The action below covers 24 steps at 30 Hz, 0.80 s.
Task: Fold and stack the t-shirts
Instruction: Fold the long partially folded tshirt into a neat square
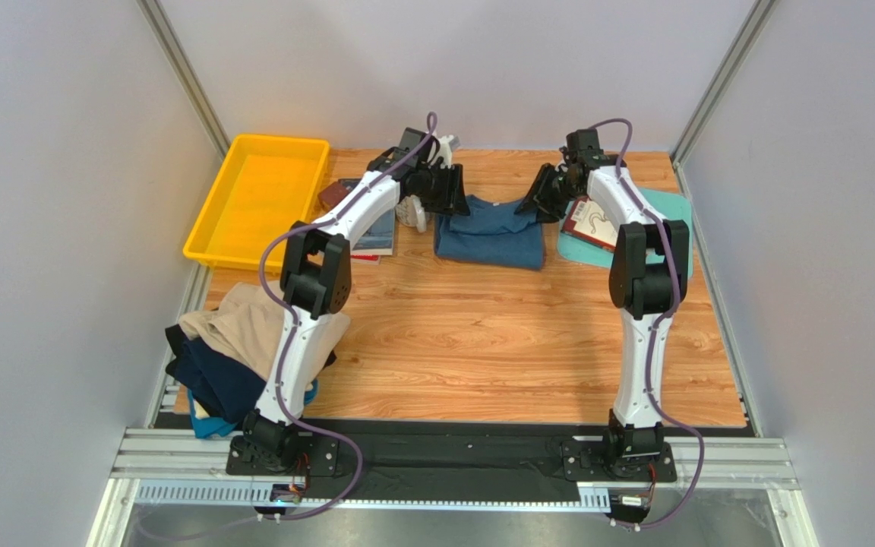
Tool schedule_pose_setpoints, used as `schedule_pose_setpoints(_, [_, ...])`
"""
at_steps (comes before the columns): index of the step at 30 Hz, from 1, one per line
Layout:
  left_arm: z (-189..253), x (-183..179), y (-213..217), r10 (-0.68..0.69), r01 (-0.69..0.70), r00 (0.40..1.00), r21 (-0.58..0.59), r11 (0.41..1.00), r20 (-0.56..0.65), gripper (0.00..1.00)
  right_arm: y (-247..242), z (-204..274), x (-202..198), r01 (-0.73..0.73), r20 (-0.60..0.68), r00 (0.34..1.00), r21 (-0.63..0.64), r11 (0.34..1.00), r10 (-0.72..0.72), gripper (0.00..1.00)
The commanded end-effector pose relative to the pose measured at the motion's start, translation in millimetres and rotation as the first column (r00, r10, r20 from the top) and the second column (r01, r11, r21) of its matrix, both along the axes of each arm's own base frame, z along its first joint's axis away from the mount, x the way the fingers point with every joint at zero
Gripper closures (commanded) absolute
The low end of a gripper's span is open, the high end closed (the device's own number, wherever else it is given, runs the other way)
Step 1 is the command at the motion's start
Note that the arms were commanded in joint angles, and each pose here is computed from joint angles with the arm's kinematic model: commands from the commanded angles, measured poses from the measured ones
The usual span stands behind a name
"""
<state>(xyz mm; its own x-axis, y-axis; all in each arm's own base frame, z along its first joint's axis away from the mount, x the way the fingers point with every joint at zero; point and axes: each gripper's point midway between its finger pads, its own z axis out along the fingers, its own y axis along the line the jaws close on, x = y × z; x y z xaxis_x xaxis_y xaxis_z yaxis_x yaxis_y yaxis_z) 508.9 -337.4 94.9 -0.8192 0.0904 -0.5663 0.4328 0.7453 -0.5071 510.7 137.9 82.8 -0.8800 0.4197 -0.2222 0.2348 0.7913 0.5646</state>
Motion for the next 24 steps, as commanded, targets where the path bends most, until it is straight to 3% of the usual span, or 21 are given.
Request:
schedule_pose_setpoints(1, [54.5,-16.1,-6.1,-0.039,0.043,0.998,-0.071,0.997,0.055,0.49,11.9,35.6,18.8,0.016,0.077,0.997,0.164,0.986,-0.029,0.75])
schedule_pose_setpoints(4, [63.3,-30.2,-5.9,-0.054,0.058,0.996,-0.061,0.996,0.072,0.49,12.9,34.8,22.4,0.058,0.054,0.996,0.233,0.971,-0.072,0.99])
schedule_pose_setpoints(5, [75.8,-33.9,-4.8,-0.053,0.06,0.995,-0.068,0.996,0.09,0.49,12.7,35.2,23.3,0.067,0.051,0.995,0.247,0.967,-0.082,1.0])
schedule_pose_setpoints(14, [116.0,-58.4,-4.1,-0.08,0.097,0.986,-0.112,0.989,0.147,0.48,19.1,33.6,33.3,0.118,-0.005,0.992,0.376,0.919,-0.125,1.0])
schedule_pose_setpoints(24, [69.0,-82.4,-40.7,-0.183,0.189,0.981,-0.122,0.974,0.057,0.51,21.6,42.1,52.9,0.144,0.003,0.987,0.44,0.887,-0.162,0.93])
